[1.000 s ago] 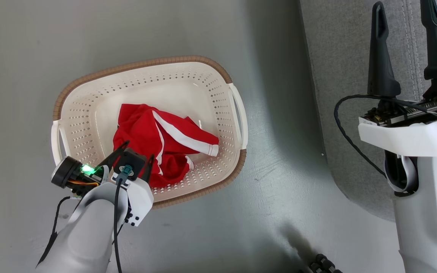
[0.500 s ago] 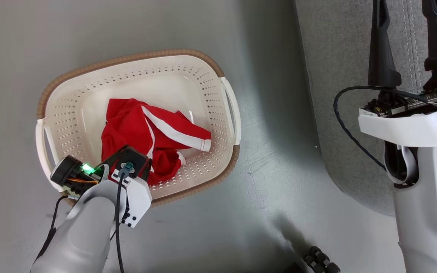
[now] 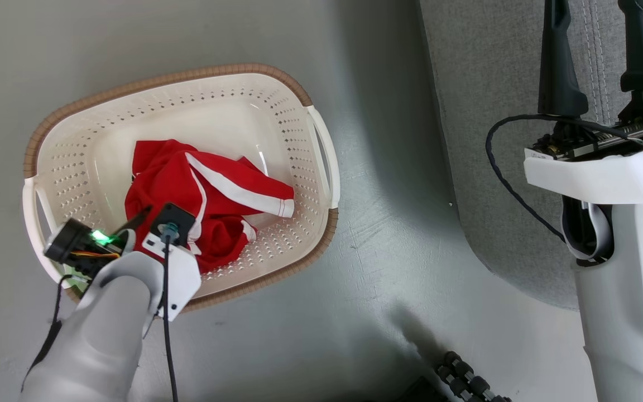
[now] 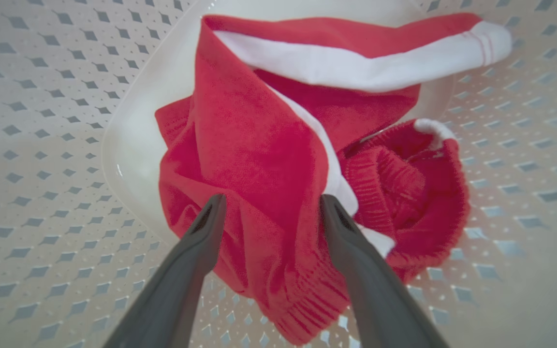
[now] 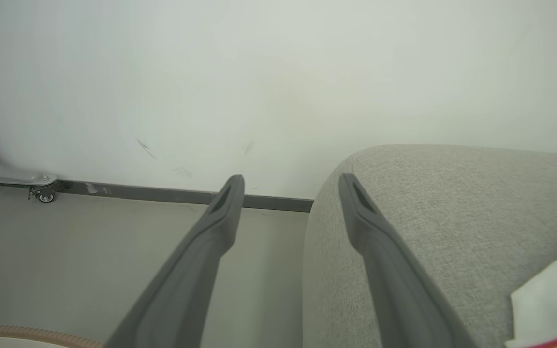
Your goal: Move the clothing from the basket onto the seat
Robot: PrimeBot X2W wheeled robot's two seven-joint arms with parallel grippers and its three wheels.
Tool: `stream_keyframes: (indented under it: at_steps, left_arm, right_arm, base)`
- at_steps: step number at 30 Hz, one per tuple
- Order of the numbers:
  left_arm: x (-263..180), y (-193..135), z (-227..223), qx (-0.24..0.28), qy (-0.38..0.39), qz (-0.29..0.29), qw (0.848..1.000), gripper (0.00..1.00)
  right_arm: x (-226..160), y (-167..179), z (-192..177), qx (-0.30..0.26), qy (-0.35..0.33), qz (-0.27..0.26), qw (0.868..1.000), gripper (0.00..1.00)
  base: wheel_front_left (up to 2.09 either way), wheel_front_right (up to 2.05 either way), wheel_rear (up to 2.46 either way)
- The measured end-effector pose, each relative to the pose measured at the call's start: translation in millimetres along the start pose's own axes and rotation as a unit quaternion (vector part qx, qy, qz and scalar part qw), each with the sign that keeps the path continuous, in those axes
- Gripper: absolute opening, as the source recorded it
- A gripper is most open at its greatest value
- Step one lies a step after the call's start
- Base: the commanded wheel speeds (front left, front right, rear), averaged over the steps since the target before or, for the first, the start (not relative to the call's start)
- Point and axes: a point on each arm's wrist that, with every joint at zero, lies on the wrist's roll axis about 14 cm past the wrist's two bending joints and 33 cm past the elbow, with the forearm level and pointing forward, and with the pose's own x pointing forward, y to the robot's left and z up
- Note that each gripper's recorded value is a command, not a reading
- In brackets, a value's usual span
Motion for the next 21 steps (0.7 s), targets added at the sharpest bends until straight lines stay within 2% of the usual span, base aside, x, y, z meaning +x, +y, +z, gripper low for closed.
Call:
stream_keyframes:
  at_steps: [6, 7, 8, 10, 11, 21]
  left_arm:
    - [6, 3, -2, 0.001, 0.012, 0.010, 1.000, 1.00]
    - [7, 1, -3, 0.000, 0.015, 0.007, 1.000, 0.83]
    - [7, -1, -5, 0.000, 0.020, 0.005, 1.000, 0.59]
    - [8, -4, -7, -0.001, 0.025, 0.001, 1.000, 0.25]
    - [8, -6, -8, -0.002, 0.028, -0.001, 1.000, 0.00]
    - [8, -10, 1, -0.004, 0.015, -0.004, 1.000, 0.00]
  right_arm:
    - [-1, -1, -5, 0.000, 0.006, -0.001, 1.000, 1.00]
    - [-1, -2, -5, -0.001, 0.007, -0.001, 1.000, 1.00]
    - [-1, -2, -6, 0.000, 0.008, -0.002, 1.000, 1.00]
    - [-1, -2, -7, 0.003, 0.009, -0.002, 1.000, 1.00]
    - [-2, -3, -8, 0.003, 0.010, -0.003, 1.000, 1.00]
    - [-3, -6, -7, 0.002, 0.011, -0.008, 1.000, 1.00]
  base:
    - [0.00, 0.00, 0.00]
    - [0.00, 0.00, 0.00]
    - [0.00, 0.00, 0.00]
    - [0.00, 0.00, 0.00]
    - [0.00, 0.00, 0.00]
    - [0.00, 0.00, 0.00]
